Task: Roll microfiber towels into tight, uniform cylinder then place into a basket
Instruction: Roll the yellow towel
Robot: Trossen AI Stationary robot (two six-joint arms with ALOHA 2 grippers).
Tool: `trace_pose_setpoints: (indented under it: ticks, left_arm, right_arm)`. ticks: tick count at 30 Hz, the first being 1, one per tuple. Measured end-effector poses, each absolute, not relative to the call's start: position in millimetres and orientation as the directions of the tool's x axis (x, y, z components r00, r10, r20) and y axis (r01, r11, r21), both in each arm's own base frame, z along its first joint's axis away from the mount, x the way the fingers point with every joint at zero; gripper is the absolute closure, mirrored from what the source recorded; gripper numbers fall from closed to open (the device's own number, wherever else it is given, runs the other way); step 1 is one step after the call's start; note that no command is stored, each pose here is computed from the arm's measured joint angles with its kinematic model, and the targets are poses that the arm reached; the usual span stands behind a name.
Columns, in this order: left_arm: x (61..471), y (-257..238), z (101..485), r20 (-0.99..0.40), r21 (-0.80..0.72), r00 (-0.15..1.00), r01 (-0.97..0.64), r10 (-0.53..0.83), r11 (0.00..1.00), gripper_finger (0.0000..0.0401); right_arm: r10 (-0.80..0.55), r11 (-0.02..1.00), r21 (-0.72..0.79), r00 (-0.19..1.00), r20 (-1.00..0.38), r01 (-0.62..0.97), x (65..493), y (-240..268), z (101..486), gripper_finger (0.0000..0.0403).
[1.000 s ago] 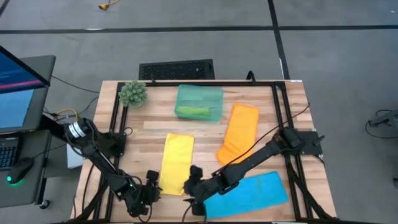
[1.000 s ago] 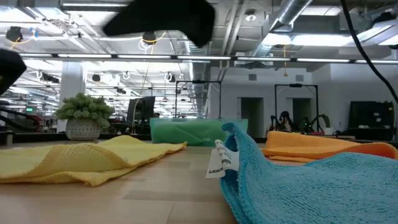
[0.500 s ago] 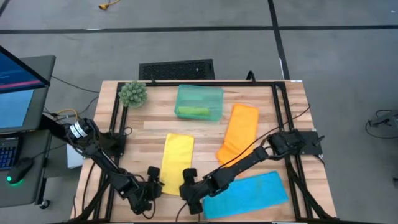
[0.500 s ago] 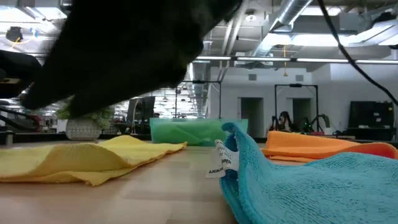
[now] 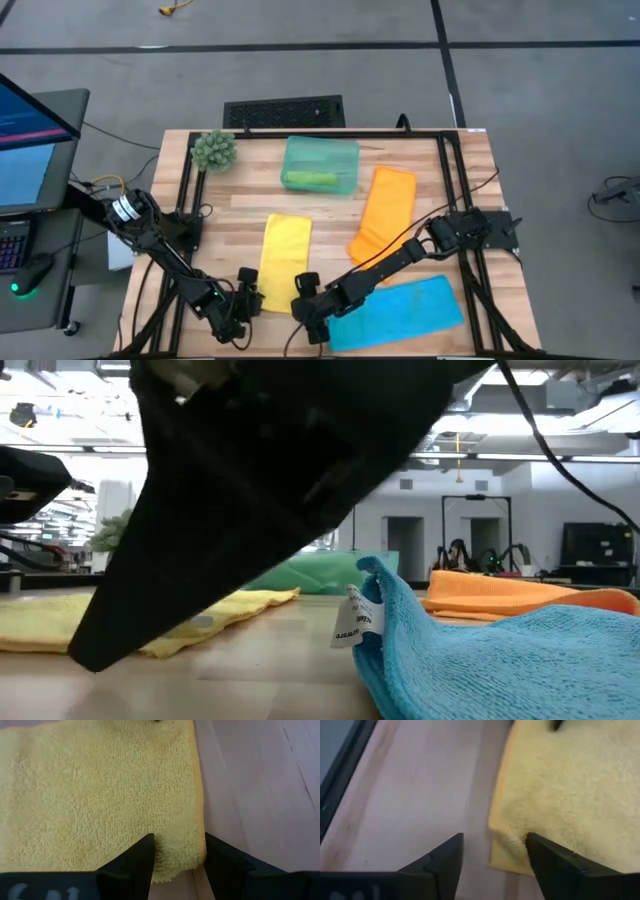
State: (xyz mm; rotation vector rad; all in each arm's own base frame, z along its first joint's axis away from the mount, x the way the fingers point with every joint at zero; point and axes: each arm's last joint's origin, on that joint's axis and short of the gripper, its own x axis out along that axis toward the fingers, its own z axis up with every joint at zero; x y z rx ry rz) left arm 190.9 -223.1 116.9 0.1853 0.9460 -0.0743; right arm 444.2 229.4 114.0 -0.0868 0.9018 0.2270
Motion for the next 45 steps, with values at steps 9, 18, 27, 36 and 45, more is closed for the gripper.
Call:
trace_pose_setpoints:
  ticks: [9, 18, 27, 36, 45]
  left_arm:
    - [191.0, -223.0, 116.7, -0.808, 0.112, 0.588, 0.116, 0.023, 0.987, 0.0248]
    - [190.7, -223.1, 116.3, -0.814, 0.074, 0.581, 0.076, 0.016, 0.994, 0.0248]
    - [189.6, -229.2, 133.4, -0.844, 0.018, 0.534, 0.131, -0.055, 0.991, 0.0248]
    - [181.2, -236.3, 142.3, -0.853, 0.035, 0.519, 0.172, -0.060, 0.985, 0.0248]
    - [174.0, -240.8, 143.2, -0.821, 0.118, 0.570, 0.208, -0.022, 0.971, 0.0248]
  right_arm:
    - [0.116, 0.984, 0.008, 0.608, -0.786, -0.178, 449.2, 221.9, 107.5, 0.0275]
    - [0.125, 0.990, 0.061, 0.608, -0.784, -0.125, 448.9, 221.7, 109.6, 0.0390]
    - [0.210, 0.960, 0.280, 0.627, -0.750, 0.014, 446.6, 235.8, 112.2, 0.0383]
    - [0.279, 0.882, 0.451, 0.621, -0.733, 0.136, 441.7, 249.5, 113.4, 0.0382]
    - [0.317, 0.756, 0.599, 0.654, -0.687, 0.263, 445.6, 252.1, 118.1, 0.0392]
